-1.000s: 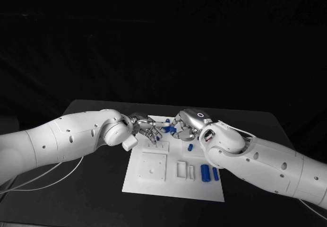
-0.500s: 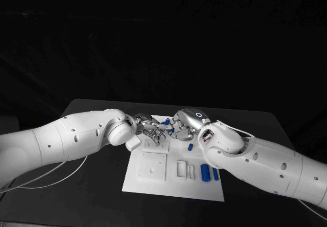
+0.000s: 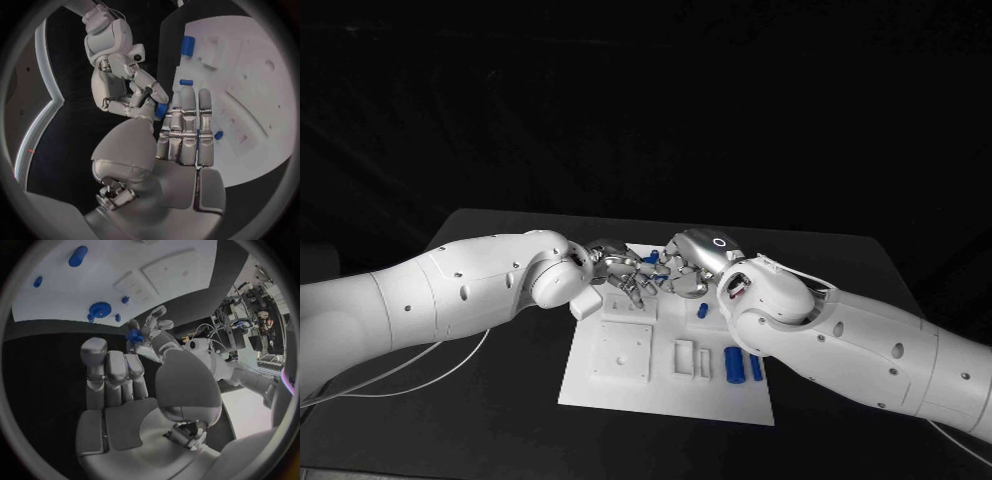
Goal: Assemble the parts on the task board
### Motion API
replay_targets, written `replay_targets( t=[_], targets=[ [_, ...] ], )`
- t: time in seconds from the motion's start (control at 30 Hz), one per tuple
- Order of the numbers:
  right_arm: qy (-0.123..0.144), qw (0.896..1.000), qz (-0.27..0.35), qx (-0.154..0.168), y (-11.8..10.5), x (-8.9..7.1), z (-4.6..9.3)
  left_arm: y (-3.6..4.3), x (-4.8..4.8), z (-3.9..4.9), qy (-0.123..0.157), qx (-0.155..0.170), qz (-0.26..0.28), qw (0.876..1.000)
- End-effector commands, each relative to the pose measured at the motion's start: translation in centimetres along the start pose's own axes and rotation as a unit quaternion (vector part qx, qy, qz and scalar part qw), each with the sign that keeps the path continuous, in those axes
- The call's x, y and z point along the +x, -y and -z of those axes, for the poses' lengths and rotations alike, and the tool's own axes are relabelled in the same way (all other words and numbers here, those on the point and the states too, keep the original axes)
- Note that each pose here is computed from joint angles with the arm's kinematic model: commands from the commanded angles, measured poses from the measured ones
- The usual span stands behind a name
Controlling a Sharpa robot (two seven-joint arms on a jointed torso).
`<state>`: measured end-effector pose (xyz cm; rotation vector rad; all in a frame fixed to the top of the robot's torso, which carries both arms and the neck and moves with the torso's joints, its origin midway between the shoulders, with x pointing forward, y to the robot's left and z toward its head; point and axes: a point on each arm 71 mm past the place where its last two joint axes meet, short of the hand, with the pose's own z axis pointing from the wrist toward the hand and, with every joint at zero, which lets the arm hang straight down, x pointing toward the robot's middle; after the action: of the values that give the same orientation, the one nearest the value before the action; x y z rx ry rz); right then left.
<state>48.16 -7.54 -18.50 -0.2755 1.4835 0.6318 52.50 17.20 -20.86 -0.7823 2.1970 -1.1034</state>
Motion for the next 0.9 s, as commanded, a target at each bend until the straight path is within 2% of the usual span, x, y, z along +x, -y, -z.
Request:
replay_targets(
  t=[0.03, 0.6, 0.9],
  targets=[
    [-0.008, 1.0, 0.004, -0.004, -0.08, 0.13, -0.03, 0.36, 0.38, -0.08, -0.015, 0.015, 0.005, 1.0],
    [-0.015, 1.0, 0.007, -0.001, 0.3, 0.19, 0.1, 0.19, 0.1, 0.01, -0.01, 0.012, 0.007, 1.0],
    [-0.021, 1.0, 0.008, 0.002, 0.45, 0.31, 0.15, 0.17, 0.18, 0.05, -0.017, 0.012, 0.006, 1.0]
  ],
)
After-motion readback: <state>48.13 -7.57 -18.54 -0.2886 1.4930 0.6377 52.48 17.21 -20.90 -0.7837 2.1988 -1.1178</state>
